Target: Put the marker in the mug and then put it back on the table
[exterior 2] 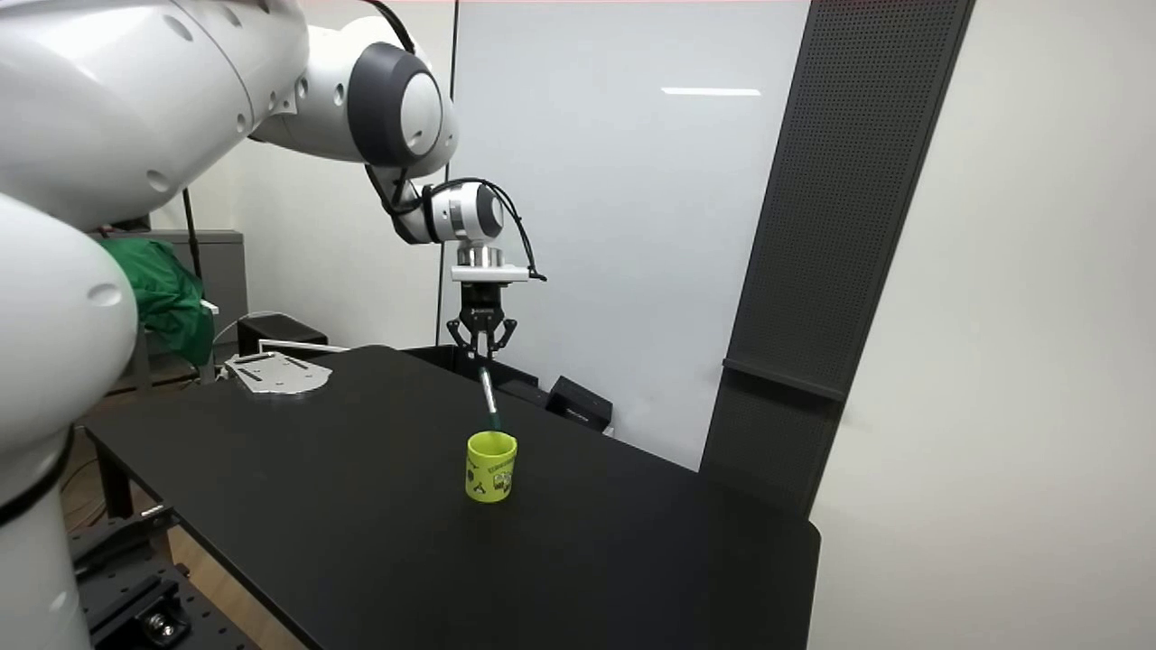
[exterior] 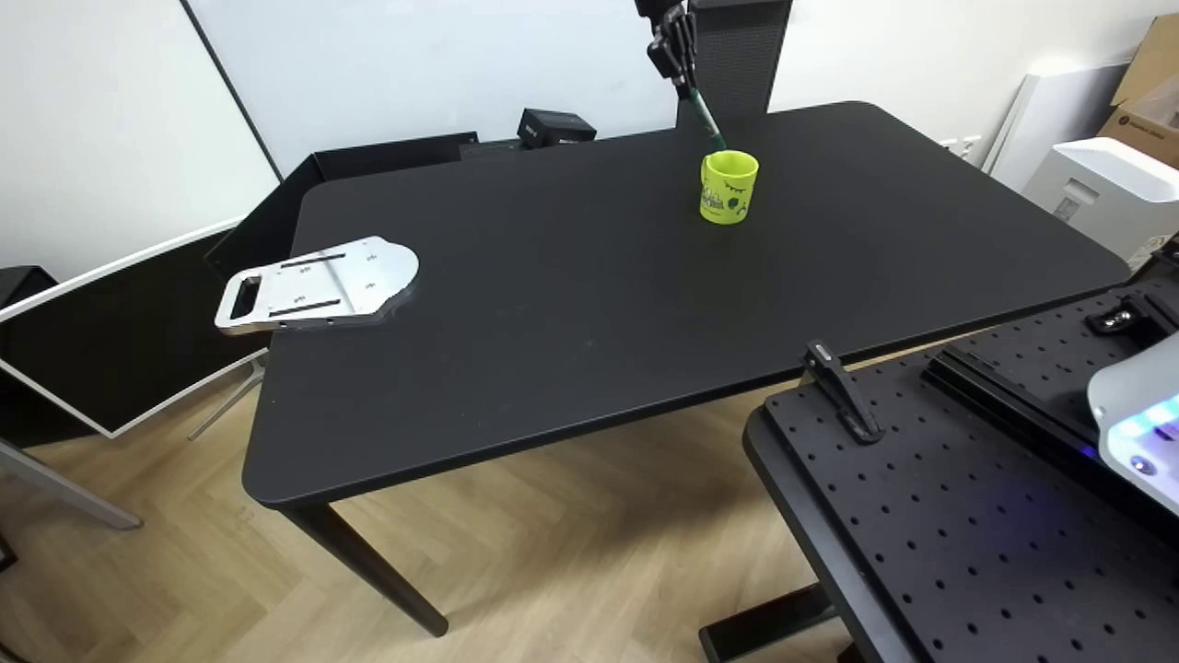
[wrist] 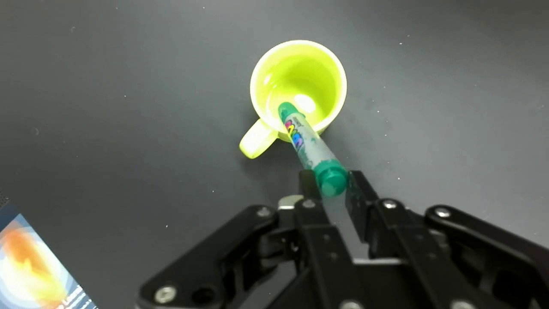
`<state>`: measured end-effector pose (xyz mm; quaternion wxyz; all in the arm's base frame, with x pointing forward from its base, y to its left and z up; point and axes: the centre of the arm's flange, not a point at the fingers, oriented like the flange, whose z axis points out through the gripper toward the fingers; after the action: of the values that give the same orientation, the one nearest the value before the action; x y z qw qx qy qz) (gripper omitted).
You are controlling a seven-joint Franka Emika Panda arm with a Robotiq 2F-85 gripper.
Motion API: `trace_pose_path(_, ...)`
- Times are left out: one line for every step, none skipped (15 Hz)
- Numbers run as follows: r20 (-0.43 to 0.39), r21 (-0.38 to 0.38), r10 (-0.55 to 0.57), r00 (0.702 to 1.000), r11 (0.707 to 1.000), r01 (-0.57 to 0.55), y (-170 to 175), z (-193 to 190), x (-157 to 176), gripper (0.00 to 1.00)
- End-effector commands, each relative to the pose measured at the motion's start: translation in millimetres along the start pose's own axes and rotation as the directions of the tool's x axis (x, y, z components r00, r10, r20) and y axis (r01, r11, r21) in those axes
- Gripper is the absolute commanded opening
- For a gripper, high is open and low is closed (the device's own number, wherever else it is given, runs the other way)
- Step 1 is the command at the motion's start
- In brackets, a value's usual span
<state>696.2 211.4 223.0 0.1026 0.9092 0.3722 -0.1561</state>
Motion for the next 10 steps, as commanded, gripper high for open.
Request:
trace_pose_path(0.028, -0.012, -0.010, 1.000, 1.000, 0.011, -11.6, -17.8, 6.4, 0.06)
trace_pose_path(0.037, -0.013, -0.023, 0.999, 1.000, 0.024, -18.3, -17.5, 8.9, 0.06)
trace_pose_path(0.045, -0.014, -0.036, 0.998, 0.999, 0.037, -24.2, -17.1, 11.3, 0.06)
trace_pose_path(0.053, -0.019, -0.053, 0.997, 0.998, 0.054, -31.4, -16.2, 14.2, 0.06)
trace_pose_path(0.059, -0.032, -0.063, 0.996, 0.997, 0.065, -36.8, -15.4, 16.9, 0.06)
trace_pose_path(0.062, -0.052, -0.076, 0.995, 0.996, 0.079, -42.9, -14.1, 20.5, 0.06)
trace_pose_path(0.063, -0.078, -0.086, 0.994, 0.993, 0.091, -47.9, -12.4, 24.2, 0.06)
trace_pose_path(0.068, -0.093, -0.102, 0.993, 0.990, 0.108, -53.0, -10.8, 28.4, 0.06)
trace_pose_path(0.070, -0.115, -0.113, 0.991, 0.986, 0.120, -57.5, -9.4, 32.2, 0.06)
trace_pose_path(0.070, -0.133, -0.125, 0.990, 0.982, 0.134, -61.6, -7.6, 36.8, 0.06)
